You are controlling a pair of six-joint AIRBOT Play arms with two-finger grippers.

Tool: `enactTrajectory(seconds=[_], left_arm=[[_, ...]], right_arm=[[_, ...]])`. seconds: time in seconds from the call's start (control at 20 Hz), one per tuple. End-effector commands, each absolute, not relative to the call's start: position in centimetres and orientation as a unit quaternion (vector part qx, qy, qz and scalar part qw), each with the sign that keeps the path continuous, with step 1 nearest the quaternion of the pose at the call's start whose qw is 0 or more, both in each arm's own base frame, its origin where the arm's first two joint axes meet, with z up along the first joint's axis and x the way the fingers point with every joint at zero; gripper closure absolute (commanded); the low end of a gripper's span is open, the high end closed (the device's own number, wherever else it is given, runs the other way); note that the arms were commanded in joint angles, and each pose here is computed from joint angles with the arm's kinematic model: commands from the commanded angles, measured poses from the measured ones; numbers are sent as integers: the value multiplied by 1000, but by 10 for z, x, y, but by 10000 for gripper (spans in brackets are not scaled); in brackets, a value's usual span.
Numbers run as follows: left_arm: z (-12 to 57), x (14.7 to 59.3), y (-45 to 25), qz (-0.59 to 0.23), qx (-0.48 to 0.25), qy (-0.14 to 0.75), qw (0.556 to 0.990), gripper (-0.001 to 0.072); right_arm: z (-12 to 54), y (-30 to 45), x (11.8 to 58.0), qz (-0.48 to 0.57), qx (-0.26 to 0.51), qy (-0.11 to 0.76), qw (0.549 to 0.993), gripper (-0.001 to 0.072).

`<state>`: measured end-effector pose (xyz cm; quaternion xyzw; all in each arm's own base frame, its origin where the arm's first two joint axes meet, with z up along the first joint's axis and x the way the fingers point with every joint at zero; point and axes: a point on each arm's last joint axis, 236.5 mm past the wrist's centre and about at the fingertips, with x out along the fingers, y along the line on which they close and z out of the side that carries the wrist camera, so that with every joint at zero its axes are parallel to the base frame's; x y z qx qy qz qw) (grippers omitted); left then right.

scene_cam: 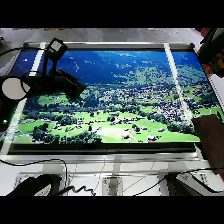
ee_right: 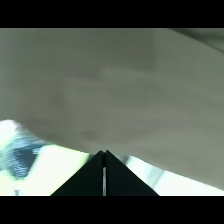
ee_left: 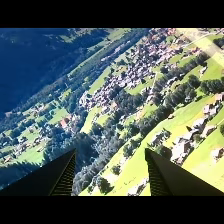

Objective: Fold the clothes and pants, and hang the long-sleeved shirts on hangers.

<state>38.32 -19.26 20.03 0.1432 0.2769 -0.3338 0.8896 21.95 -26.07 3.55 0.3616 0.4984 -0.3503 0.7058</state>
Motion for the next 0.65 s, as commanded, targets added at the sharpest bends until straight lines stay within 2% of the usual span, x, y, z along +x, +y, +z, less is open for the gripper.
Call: enactTrajectory(seconds=[0.0,0.15,0.35,0.45,0.6], left_arm=[[200,383,-192,-333,143,277,890,241],[200,383,-192,-333,143,277,890,241],[200,383,-192,-333,143,277,890,241],[200,383,-192,-333,143,277,890,241],[200,383,-192,-333,143,277,890,241]], right_arm=[[75,-206,314,-201,257,480,814,699],[97,-139,365,-65,99,484,867,700],[105,-90,393,-17,-55,480,875,700],[110,-67,398,6,-86,472,877,700],[113,-42,400,33,-88,466,880,699]])
